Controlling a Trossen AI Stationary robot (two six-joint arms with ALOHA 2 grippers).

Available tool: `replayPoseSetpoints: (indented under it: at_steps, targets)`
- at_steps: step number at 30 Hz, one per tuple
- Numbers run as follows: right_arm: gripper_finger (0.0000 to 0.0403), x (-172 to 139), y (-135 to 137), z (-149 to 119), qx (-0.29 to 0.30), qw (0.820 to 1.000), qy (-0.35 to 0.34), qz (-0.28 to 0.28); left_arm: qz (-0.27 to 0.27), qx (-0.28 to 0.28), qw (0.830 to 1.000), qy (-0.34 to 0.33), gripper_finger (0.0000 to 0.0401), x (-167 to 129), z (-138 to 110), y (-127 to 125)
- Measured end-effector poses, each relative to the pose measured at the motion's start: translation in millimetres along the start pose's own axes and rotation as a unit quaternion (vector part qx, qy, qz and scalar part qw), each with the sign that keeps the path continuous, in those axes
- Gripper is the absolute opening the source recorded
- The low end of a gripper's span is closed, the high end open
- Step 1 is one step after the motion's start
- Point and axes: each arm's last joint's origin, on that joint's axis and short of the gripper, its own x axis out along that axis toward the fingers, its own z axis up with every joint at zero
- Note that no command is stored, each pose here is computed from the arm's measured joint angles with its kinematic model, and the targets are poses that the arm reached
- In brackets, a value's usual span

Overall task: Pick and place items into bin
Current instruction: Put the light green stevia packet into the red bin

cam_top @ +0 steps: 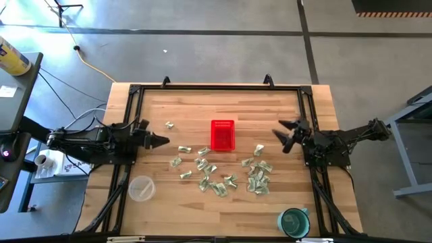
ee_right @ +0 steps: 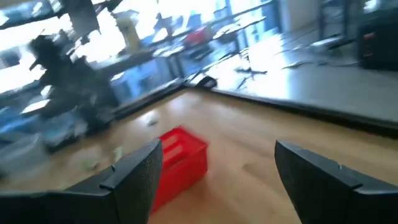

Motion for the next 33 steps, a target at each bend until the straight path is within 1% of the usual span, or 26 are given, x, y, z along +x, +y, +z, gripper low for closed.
replayPoseSetpoints:
  at_steps: [3,7,8,10,11,13,15,16,17,20,22,25,28,29,31,33]
  targets:
    - [0.0300,-0.1,-1.2,2.7,0.055,0.998,-0.022,-0.029,0.008,-0.023,1.000,-0.019,0.0337,0.0,1.0,0.6]
    - [0.0300,-0.3,-1.0,6.9,0.139,0.988,-0.049,-0.041,0.016,-0.063,0.997,-0.048,0.0337,-0.1,2.8,0.9]
    - [0.0300,-0.6,-0.3,10.0,0.177,0.981,-0.063,-0.039,0.016,-0.071,0.996,-0.049,0.0337,-0.1,2.9,0.9]
    - [0.0300,-1.5,2.2,18.2,0.272,0.958,-0.090,-0.016,0.016,-0.073,0.996,-0.050,0.0337,-0.1,3.0,0.8]
    - [0.0300,-2.0,3.3,21.2,0.301,0.949,-0.097,-0.002,0.015,-0.074,0.996,-0.050,0.0337,-0.2,3.0,0.8]
    - [0.0300,-2.6,3.3,24.8,0.311,0.944,-0.113,-0.006,0.015,-0.082,0.995,-0.050,0.0337,-0.1,2.9,0.8]
    - [0.0300,-3.7,2.6,30.0,0.332,0.933,-0.139,-0.015,0.014,-0.092,0.994,-0.051,0.0337,-0.2,3.1,0.6]
    - [0.0300,-4.3,2.8,32.2,0.343,0.928,-0.147,-0.011,0.013,-0.094,0.994,-0.050,0.0337,-0.1,3.0,0.6]
    - [0.0300,-4.6,3.3,33.4,0.344,0.927,-0.147,-0.004,0.012,-0.094,0.994,-0.049,0.0337,-0.1,3.0,0.4]
    - [0.0300,-3.7,5.4,31.3,0.343,0.931,-0.124,0.027,0.012,-0.094,0.994,-0.048,0.0337,-0.1,2.9,0.4]
    - [0.0300,-1.4,6.2,23.7,0.336,0.937,-0.088,0.034,0.012,-0.094,0.994,-0.048,0.0337,-0.1,2.9,0.5]
    - [0.0300,2.5,5.7,6.3,0.345,0.938,-0.011,0.026,0.012,-0.094,0.994,-0.047,0.0337,-0.1,2.8,0.5]
    - [0.0300,6.0,7.4,-3.3,0.351,0.935,0.035,0.020,0.010,-0.094,0.995,-0.043,0.0337,-0.1,2.6,0.4]
    - [0.0300,7.5,8.6,-4.9,0.360,0.932,0.048,0.025,0.009,-0.094,0.995,-0.038,0.0337,0.0,2.3,0.3]
    - [0.0300,10.9,12.0,-5.6,0.396,0.913,0.080,0.052,0.006,-0.094,0.995,-0.029,0.0337,0.0,1.9,0.0]
    - [0.0300,14.6,15.1,-5.4,0.418,0.898,0.111,0.082,0.003,-0.093,0.995,-0.021,0.0337,0.0,1.4,-0.2]
